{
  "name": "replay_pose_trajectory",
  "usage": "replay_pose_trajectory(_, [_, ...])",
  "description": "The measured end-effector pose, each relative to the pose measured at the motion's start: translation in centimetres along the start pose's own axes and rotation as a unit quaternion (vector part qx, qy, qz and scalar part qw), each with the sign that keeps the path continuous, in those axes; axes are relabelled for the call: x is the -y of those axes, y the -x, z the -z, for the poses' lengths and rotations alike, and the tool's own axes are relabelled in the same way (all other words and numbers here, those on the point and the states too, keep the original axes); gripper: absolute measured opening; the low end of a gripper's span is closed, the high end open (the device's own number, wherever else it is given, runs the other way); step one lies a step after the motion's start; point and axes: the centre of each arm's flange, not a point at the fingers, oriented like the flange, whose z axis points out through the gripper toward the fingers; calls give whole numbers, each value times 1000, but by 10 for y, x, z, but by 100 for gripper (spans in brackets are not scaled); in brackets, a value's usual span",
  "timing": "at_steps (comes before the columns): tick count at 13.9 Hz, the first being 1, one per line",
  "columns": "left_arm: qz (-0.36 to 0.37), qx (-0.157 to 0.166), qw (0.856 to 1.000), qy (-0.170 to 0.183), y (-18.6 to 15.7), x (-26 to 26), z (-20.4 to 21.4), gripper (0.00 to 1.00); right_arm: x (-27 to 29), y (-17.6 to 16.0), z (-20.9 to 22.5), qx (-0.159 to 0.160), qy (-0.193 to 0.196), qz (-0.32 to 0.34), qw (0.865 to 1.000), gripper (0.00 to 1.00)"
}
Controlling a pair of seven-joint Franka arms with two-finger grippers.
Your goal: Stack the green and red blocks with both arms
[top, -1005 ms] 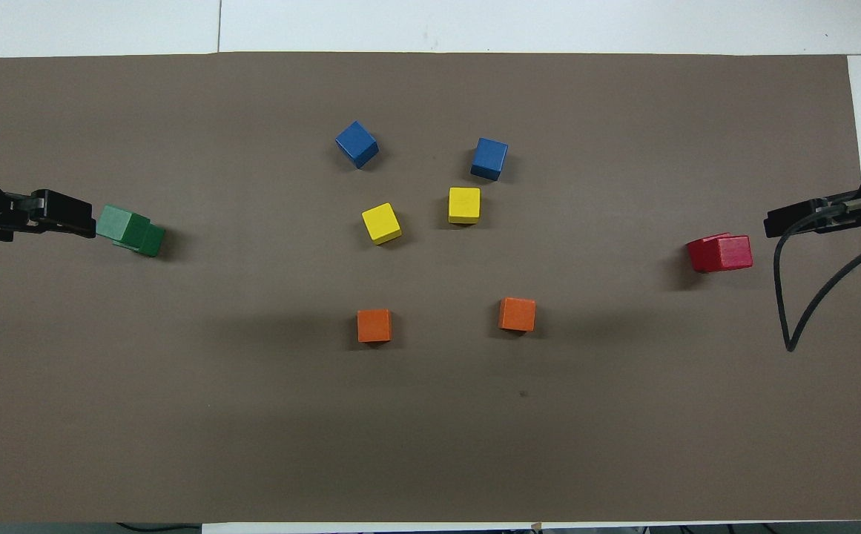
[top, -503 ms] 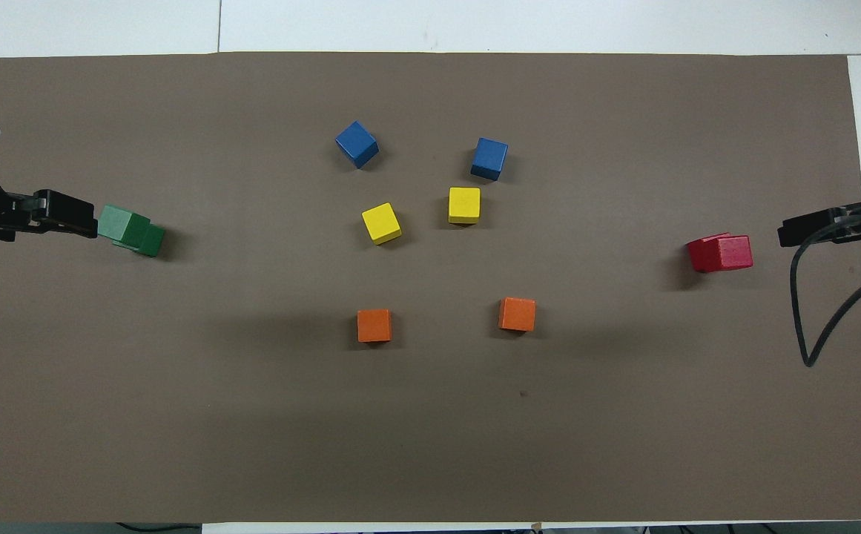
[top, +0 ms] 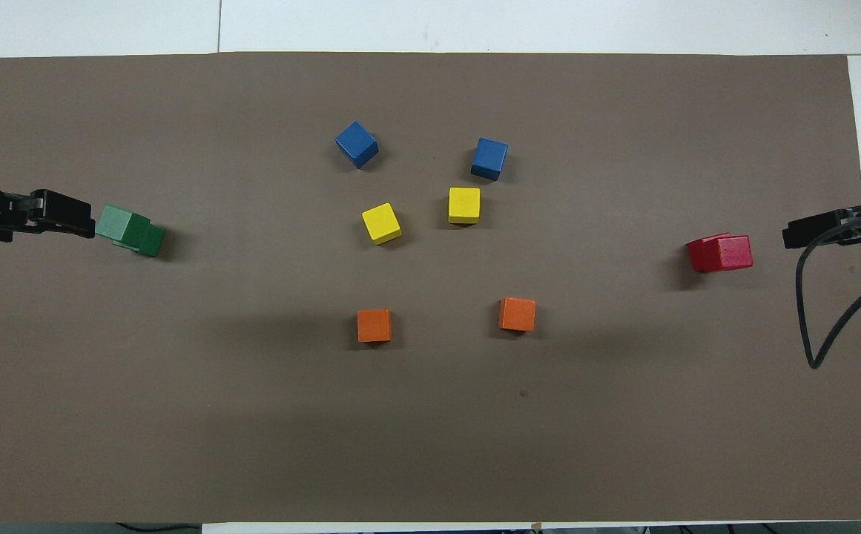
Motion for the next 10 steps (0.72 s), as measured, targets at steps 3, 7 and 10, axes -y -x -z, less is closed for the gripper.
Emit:
replay_pose_trajectory(3, [1,0,1000,0,0,1,0,100,-1,3,5,-3,0,-2,1000,100])
replay_pose_trajectory(7, [1,0,1000,0,0,1,0,100,-10,8,7,3,-1,-10,1000,100])
replay_pose_trajectory(10, [1,0,1000,0,0,1,0,100,-18,15,5,22,-5,-18,1000,100])
